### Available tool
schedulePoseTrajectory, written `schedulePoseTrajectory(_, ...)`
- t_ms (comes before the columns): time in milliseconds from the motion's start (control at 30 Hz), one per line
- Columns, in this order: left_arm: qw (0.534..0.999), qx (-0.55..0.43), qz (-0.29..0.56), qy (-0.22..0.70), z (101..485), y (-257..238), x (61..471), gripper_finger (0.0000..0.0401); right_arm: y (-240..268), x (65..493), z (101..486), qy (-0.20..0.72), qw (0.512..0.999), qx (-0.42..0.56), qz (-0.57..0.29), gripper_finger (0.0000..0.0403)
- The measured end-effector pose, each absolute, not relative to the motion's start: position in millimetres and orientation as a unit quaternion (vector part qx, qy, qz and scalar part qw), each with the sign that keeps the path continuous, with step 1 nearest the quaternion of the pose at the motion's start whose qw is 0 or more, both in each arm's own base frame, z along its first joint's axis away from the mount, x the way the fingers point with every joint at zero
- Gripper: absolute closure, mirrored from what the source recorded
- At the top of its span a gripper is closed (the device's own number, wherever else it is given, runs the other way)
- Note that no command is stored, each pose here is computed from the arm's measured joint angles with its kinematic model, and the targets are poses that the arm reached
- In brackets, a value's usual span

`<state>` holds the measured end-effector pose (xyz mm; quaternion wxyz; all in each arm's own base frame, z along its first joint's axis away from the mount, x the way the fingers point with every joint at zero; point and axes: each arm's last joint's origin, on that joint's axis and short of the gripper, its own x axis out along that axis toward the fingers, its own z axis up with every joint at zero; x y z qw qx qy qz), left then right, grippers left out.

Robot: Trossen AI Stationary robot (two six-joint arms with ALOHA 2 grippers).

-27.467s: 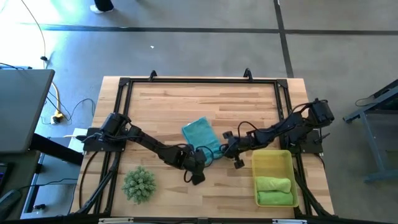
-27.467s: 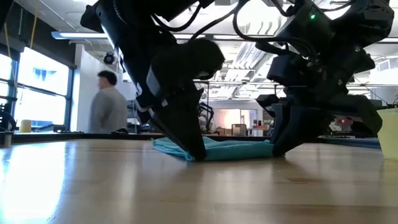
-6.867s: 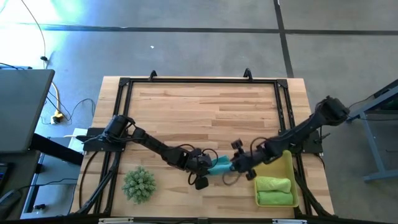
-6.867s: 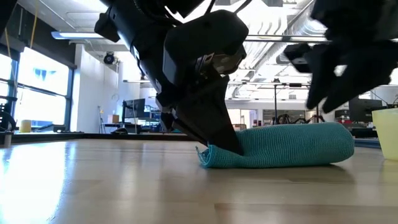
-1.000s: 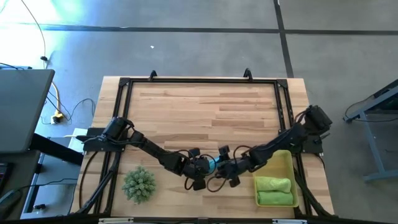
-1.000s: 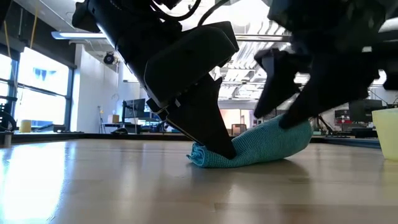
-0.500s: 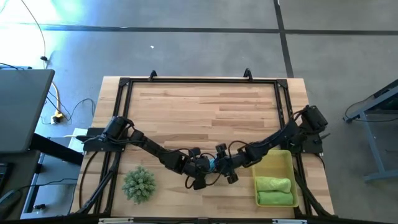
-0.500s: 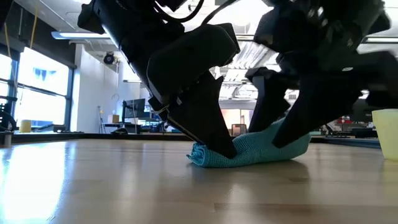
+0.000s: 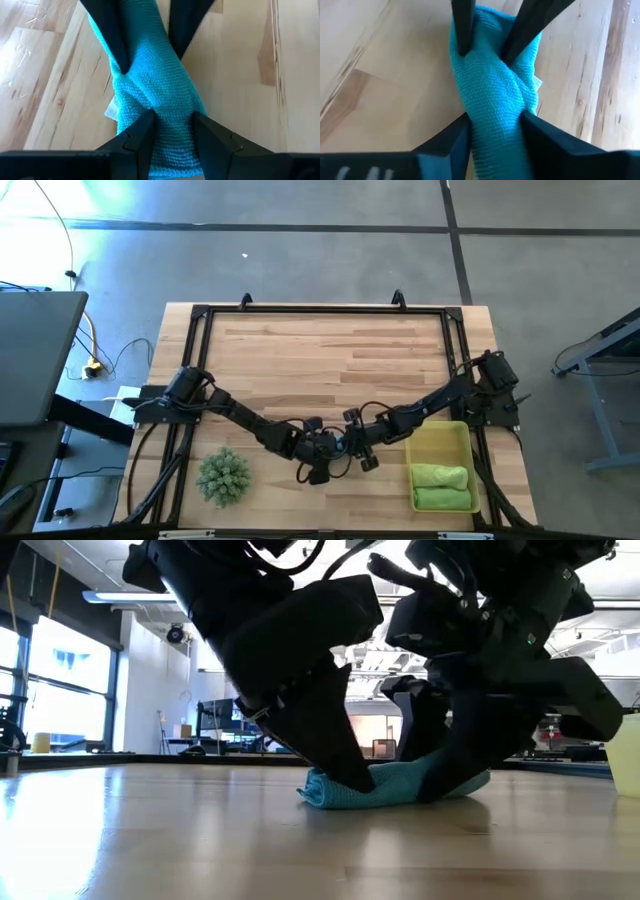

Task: Roll microfiber towels into tight, uniform cylinder then place into a basket
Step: Roll the blue microfiber cloth

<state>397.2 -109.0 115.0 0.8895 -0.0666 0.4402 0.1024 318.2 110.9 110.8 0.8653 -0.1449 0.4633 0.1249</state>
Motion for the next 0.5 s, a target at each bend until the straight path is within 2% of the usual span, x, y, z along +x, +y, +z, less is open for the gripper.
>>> schedulePoseTrajectory(500, 0.881, -0.04, 0.082, 0.464, 153.4, -120.6, 374.5, 0.0279, 105.3, 317.0, 109.0, 0.484, 0.86, -0.117, 0.113, 0.0382)
